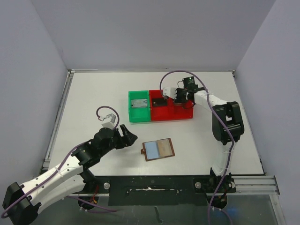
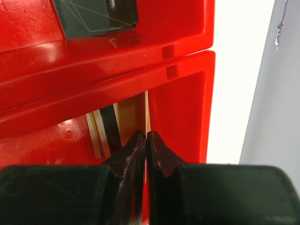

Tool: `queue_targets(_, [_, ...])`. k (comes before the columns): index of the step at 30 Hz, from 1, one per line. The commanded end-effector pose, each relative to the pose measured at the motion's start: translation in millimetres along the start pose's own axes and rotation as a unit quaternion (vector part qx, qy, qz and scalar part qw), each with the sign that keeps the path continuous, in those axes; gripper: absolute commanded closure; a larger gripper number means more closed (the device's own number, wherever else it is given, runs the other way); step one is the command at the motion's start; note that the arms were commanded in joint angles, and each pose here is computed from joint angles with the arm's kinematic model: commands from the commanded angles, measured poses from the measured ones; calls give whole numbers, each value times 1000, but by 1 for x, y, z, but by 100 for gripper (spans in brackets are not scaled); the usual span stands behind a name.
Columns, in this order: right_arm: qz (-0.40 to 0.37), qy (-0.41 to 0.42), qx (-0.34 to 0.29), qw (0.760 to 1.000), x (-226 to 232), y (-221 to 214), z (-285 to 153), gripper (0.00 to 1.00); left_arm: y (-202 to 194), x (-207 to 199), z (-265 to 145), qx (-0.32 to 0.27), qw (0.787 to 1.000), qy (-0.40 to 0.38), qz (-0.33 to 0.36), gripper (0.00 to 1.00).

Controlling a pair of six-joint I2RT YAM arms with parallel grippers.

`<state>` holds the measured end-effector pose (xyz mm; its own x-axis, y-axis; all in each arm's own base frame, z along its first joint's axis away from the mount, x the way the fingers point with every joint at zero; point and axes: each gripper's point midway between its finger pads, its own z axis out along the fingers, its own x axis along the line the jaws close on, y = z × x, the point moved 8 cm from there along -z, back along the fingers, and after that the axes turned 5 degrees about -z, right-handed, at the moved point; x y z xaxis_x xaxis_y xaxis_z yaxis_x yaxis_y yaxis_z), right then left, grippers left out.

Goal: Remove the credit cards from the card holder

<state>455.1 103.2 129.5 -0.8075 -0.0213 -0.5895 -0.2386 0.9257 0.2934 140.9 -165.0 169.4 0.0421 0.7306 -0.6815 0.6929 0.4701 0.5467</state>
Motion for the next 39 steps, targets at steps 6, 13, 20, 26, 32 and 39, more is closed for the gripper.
queue_targets(6, [-13, -12, -8, 1000, -11, 1, -2, 88, 19, -21, -5, -25, 999, -34, 1, 29])
queue_targets(13, [-6, 0, -17, 1000, -11, 1, -9, 63, 19, -22, -7, -22, 999, -37, 1, 29])
queue_targets(20, [4, 1, -16, 1000, -10, -1, -11, 60, 18, -23, -8, -16, 999, -44, 0, 29])
queue_targets(26, [18, -2, -14, 1000, -13, -1, -11, 60, 18, -33, -10, 8, 998, -65, 22, 29])
queue_targets(32, [56, -88, -38, 994, -40, 15, -46, 57, 18, -53, -6, 38, 992, -119, 29, 29])
queue_targets(39, [239, -245, -121, 932, -33, 45, -132, 43, 10, -63, 5, 79, 986, -146, 15, 29])
